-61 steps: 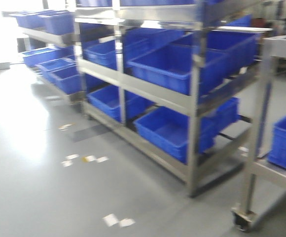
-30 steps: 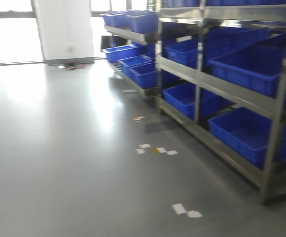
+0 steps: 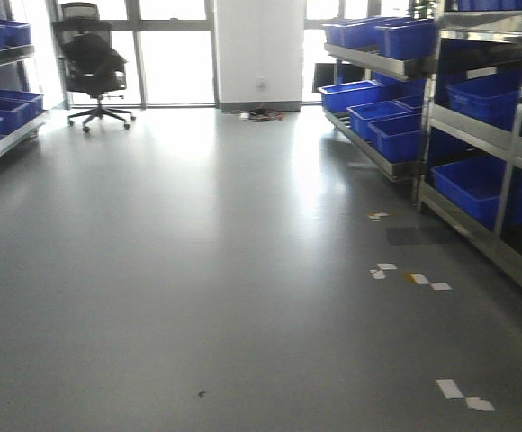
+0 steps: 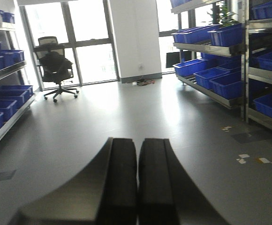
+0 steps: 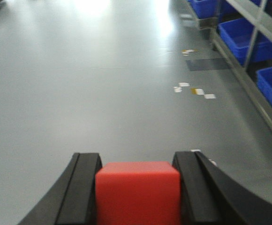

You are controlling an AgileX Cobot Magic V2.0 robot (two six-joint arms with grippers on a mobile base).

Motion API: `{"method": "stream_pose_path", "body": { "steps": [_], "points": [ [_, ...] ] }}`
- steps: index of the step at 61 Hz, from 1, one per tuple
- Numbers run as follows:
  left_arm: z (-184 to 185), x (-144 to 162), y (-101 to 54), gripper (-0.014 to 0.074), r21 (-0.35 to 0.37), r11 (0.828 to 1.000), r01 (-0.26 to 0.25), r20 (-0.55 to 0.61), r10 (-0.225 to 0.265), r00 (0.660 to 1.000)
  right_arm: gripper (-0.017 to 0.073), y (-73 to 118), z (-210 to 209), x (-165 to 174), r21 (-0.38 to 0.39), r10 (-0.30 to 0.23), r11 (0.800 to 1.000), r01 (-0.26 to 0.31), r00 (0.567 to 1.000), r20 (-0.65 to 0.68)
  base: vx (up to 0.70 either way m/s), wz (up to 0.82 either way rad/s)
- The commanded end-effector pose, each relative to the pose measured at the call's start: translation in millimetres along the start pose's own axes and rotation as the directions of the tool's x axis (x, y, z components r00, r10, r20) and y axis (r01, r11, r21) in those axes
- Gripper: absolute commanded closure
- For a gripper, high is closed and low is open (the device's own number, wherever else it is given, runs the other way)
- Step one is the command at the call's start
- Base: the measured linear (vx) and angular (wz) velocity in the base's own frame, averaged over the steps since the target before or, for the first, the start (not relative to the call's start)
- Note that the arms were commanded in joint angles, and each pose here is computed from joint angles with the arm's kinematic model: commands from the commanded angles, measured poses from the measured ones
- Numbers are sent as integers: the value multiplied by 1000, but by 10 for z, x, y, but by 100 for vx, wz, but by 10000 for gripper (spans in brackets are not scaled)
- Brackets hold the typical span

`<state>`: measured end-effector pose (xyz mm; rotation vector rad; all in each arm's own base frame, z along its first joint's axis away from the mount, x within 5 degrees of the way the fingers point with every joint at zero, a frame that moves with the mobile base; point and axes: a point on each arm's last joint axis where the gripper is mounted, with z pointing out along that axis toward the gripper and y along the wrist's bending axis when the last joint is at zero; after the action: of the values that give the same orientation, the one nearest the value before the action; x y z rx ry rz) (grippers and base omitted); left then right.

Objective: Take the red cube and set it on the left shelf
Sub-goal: 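Drive the base away from the table holding the red cube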

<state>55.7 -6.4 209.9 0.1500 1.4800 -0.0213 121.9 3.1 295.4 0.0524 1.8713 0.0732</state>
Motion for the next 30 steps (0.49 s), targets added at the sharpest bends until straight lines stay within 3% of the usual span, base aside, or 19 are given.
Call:
{"method": "stream_pose_path", "body": {
  "steps": [1,15,30],
  "points": [
    [9,4,1,488,-4,1000,3,53,-2,999,494,12,-39,-169,-7,-8,1000,9,994,114,-14,48],
    [9,4,1,488,-4,1000,3,53,-2,999,494,12,-39,-169,-7,-8,1000,9,994,114,-6,47],
    [9,4,1,488,-4,1000,3,53,-2,999,494,11,-36,-167,-6,-8,1000,9,994,111,7,17]
  ]
}}
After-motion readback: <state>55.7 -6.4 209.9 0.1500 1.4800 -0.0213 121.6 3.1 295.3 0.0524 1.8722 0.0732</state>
